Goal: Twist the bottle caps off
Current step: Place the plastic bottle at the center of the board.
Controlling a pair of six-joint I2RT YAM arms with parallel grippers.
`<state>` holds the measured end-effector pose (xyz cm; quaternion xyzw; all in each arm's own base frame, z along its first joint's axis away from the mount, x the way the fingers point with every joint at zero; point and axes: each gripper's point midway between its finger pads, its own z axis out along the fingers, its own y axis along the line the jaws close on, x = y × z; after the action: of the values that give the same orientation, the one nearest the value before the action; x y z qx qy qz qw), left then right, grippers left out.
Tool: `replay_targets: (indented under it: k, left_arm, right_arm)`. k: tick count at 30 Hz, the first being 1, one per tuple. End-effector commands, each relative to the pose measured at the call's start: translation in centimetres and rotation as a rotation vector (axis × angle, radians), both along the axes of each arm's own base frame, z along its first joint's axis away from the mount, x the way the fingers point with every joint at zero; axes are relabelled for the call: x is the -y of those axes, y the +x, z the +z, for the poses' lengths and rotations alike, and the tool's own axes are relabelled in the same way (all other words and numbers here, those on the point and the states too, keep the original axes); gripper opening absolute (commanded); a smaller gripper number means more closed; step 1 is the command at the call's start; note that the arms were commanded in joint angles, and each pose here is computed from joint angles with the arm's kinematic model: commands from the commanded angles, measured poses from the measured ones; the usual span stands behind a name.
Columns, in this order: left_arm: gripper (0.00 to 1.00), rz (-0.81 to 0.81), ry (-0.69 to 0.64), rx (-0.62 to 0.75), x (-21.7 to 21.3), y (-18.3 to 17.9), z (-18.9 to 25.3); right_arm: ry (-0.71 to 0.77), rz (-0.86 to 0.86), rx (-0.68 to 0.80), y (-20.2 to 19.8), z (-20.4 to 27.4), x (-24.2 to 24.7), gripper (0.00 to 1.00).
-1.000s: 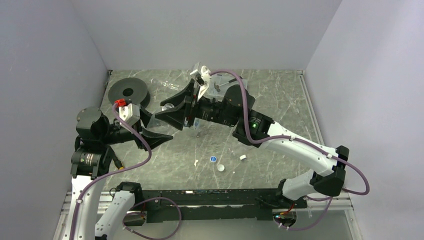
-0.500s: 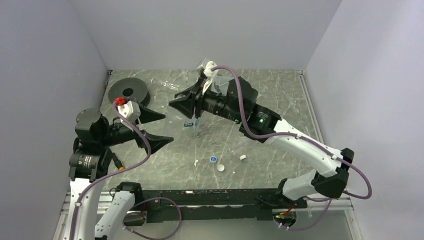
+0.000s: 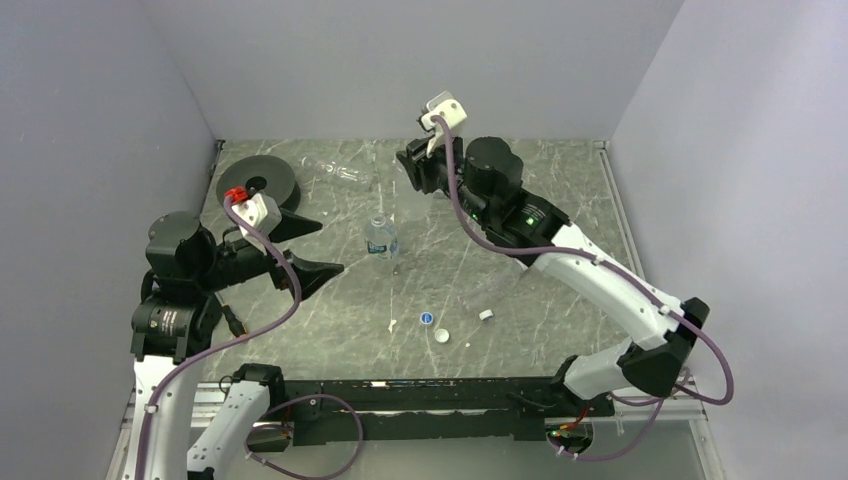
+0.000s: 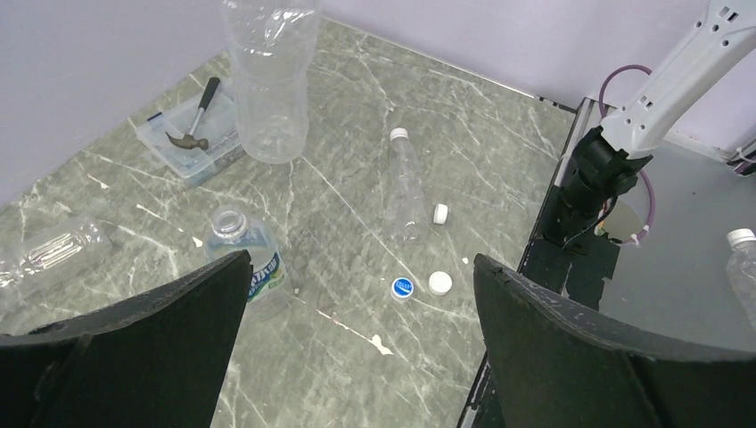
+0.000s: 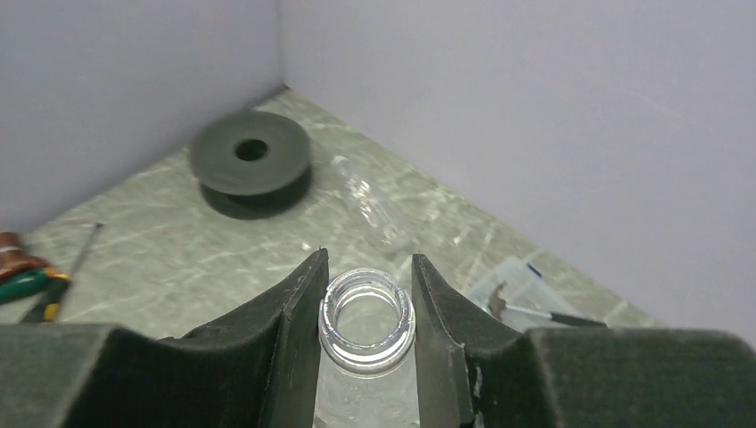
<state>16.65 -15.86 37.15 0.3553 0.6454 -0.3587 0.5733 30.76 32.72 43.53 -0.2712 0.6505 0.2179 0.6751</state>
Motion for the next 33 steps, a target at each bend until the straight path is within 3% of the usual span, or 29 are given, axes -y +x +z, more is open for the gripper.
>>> replay_targets:
  k: [1,13,21,33]
  left_arm:
    - [0.99,0.011,0.019,0.010,-0.2,0.2,0.9]
    - [0.99,0.023,0.000,0.005,-0.2,0.0,0.8]
    - [0.99,0.027,-0.009,0.007,-0.2,-0.1,0.7]
    - [1.00,0.017,0.002,0.010,-0.2,-0.3,0.4]
  right_arm:
    - [-0.020,-0.151,-0.008,5.0,-2.9,1.9,0.04]
    - [0.103,-0.272,-0.167,14.7,-11.5,4.3,0.01]
    - [0.081,-0.320,-0.230,16.9,-17.4,3.9,0.01]
    - [0.086,-0.359,-0.255,17.4,-20.9,4.0,0.01]
